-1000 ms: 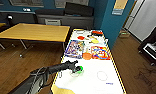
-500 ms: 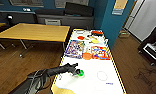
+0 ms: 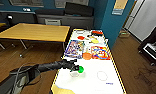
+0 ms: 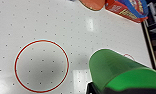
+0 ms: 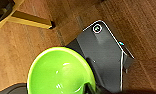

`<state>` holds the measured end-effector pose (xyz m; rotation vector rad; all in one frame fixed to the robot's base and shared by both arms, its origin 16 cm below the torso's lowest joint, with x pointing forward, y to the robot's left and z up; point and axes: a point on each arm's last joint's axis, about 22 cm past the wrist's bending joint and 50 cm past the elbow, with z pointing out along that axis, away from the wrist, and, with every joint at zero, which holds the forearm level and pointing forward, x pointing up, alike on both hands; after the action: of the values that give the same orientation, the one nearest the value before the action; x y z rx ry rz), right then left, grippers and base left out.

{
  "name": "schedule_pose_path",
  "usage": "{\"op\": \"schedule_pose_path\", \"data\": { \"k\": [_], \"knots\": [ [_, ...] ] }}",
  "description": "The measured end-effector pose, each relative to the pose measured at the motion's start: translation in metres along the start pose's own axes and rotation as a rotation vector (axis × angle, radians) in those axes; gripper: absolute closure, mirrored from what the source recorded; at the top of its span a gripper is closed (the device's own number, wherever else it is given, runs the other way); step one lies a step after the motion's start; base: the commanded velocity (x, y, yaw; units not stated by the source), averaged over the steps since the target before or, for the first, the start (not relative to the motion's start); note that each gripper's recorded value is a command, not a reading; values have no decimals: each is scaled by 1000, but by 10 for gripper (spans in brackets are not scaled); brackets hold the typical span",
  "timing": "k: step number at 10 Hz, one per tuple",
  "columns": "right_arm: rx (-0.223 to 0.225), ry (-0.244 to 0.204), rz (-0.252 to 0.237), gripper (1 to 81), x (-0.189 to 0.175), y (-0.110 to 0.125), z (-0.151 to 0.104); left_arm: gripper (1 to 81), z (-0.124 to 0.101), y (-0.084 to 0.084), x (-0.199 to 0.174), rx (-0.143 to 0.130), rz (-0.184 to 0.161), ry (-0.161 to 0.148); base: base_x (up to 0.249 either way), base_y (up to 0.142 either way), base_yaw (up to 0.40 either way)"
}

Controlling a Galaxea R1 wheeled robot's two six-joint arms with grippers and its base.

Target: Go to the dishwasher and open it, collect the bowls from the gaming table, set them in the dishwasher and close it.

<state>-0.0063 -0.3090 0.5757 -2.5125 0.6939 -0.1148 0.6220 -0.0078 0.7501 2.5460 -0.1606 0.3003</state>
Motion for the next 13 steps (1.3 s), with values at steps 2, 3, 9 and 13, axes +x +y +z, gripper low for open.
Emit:
{"op": "schedule_pose_path", "data": {
  "k": [2, 3, 9, 13],
  "knots": [
    [-13, -15, 7, 811, -10, 7, -6, 811, -47, -3, -3, -41, 47, 11, 0, 0, 0],
    [-20, -20, 4, 811, -12, 11, -9, 811, -77, -23, -6, -31, 48, 25, 0, 0, 0],
    [41, 57, -56, 811, 7, -3, -6, 811, -229, -147, -115, 156, 25, 73, 0, 0, 0],
    [49, 68, -73, 811, 4, -4, 5, 811, -195, -182, -258, 184, 55, -79, 0, 0, 0]
  ]
}}
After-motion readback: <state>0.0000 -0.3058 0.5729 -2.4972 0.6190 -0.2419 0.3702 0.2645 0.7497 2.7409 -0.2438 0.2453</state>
